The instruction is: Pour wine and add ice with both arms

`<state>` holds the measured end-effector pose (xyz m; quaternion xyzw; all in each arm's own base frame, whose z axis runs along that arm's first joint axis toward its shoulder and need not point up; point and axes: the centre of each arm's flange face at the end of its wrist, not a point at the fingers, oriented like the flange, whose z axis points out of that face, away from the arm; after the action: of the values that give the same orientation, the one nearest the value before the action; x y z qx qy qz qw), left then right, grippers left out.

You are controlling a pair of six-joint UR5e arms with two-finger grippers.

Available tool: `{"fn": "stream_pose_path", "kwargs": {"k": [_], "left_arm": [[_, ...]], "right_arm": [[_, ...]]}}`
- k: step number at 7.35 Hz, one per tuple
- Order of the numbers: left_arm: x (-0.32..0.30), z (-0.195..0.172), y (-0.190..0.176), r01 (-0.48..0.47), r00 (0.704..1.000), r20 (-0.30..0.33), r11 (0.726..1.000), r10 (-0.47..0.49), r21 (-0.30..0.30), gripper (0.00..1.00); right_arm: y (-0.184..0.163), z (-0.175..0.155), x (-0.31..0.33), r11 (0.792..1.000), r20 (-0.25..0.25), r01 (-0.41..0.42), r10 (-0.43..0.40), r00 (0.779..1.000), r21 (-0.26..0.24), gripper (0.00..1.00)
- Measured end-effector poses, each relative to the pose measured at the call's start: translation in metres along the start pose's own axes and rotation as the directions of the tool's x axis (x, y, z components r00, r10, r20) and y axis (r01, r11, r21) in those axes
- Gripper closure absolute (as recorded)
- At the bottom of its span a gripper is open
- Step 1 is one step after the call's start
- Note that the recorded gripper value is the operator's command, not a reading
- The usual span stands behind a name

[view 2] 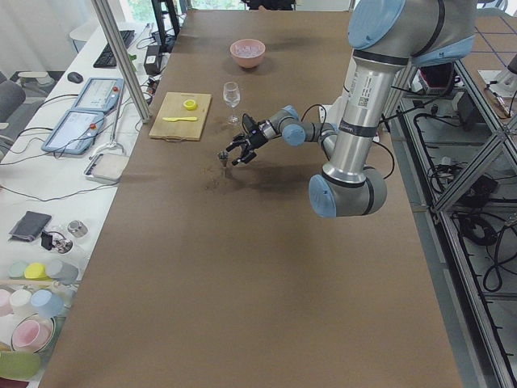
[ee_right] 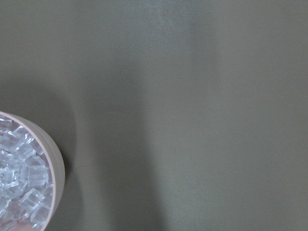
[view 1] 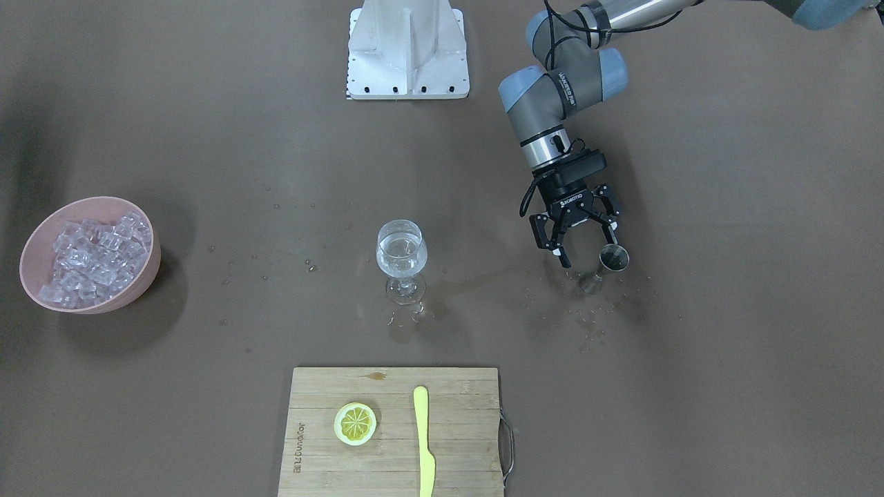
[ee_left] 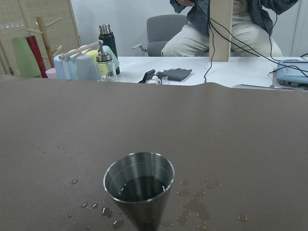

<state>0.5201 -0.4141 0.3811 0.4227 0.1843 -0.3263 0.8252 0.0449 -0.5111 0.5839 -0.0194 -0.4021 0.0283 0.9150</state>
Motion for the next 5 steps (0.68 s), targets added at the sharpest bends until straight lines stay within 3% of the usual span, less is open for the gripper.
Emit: {"fn": "stream_pose_path", "kwargs": {"k": [5], "left_arm": [[-0.007,0.019,0.017,0.055,0.998,0.032,0.998,-0.056,0.019,0.03]], "right_arm": [[0.0,0.0,0.0,1.0,0.0,0.001,-0.001,1.0,0.001,0.0]]}}
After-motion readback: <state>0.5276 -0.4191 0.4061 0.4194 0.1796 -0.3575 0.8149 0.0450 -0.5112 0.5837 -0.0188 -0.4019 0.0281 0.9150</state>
